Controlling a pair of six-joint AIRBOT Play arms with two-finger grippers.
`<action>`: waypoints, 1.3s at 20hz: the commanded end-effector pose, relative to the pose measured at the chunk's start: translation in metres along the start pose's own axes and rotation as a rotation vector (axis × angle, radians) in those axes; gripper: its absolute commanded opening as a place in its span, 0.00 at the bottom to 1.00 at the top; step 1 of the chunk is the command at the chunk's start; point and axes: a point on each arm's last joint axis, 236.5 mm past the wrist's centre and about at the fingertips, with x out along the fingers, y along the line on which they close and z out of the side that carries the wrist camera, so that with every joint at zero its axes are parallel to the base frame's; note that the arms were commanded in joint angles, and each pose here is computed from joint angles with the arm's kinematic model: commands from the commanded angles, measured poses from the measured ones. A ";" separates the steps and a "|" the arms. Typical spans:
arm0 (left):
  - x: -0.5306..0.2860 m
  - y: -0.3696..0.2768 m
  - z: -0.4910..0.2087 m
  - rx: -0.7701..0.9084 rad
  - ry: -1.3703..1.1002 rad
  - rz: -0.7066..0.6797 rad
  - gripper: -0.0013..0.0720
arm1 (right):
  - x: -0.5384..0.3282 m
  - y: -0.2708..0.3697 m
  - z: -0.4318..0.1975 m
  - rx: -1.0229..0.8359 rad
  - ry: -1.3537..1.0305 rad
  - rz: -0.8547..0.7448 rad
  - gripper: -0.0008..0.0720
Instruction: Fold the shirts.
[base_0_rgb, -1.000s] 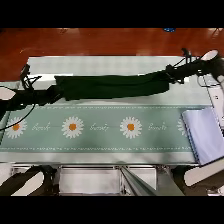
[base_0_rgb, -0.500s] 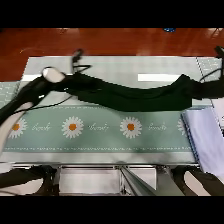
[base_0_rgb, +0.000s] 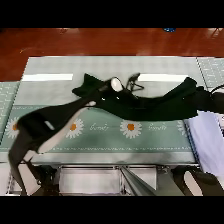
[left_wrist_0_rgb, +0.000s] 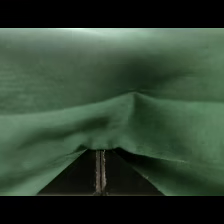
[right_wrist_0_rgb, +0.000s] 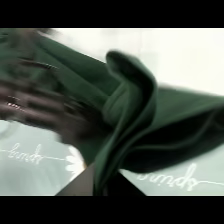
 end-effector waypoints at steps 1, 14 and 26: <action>0.045 -0.027 -0.042 -0.063 0.143 -0.082 0.04 | -0.003 0.009 0.000 -0.001 -0.011 0.030 0.04; -0.320 0.081 0.064 0.057 -0.323 0.300 0.04 | 0.054 0.067 0.042 0.048 0.041 0.344 0.04; -0.390 0.125 -0.111 -0.159 -0.597 0.454 0.04 | 0.282 0.206 0.034 -0.067 0.284 0.469 0.04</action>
